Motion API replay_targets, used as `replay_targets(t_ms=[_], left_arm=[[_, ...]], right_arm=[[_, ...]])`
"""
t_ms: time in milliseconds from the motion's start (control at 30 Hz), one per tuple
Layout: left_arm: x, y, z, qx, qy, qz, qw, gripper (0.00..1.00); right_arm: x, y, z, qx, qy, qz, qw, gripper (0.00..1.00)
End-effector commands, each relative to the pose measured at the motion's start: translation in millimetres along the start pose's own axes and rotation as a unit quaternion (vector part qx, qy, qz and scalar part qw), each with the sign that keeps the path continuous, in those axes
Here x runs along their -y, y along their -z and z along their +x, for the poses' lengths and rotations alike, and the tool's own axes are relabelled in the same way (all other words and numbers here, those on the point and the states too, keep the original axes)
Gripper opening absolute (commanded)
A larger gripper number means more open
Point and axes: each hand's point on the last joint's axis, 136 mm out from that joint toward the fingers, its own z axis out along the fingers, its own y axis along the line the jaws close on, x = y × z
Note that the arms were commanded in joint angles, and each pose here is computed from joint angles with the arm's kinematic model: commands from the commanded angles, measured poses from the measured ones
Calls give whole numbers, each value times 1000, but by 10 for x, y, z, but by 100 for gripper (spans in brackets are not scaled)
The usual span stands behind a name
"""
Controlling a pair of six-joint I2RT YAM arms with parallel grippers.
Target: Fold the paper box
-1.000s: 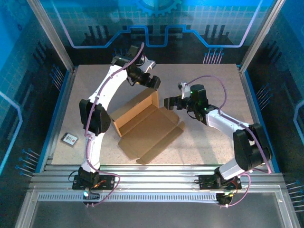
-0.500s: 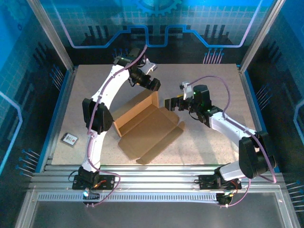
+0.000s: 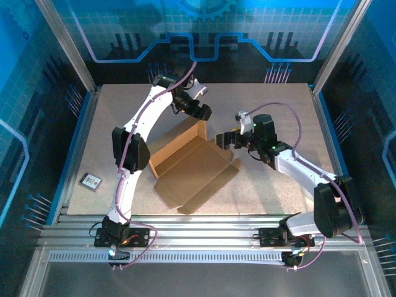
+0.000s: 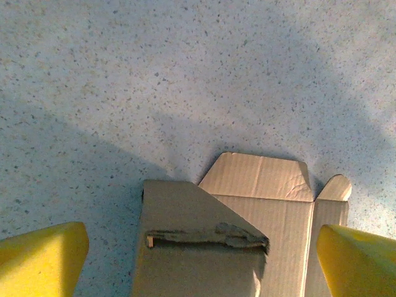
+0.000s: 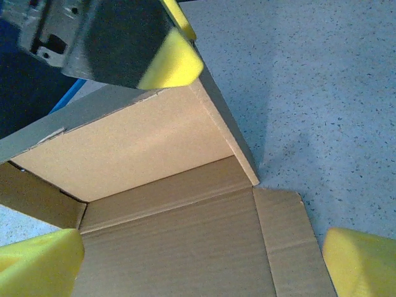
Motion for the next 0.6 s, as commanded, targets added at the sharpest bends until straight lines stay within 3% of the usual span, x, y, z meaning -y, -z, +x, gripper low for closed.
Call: replay_targets(t_ms=[0,300,567], left_arm=[[93,-88,48,-15,-11,22,1000,93],[84,-86,74,-18,-13,17,1000,79],[74,-132,140,-30,-12,23,999,78]], right_arm=[[0,71,25,-7,-1,0,1000,100],[63,35,114,-9,-15,7,1000,100],[83,30,103,-10,-20,14,1000,100]])
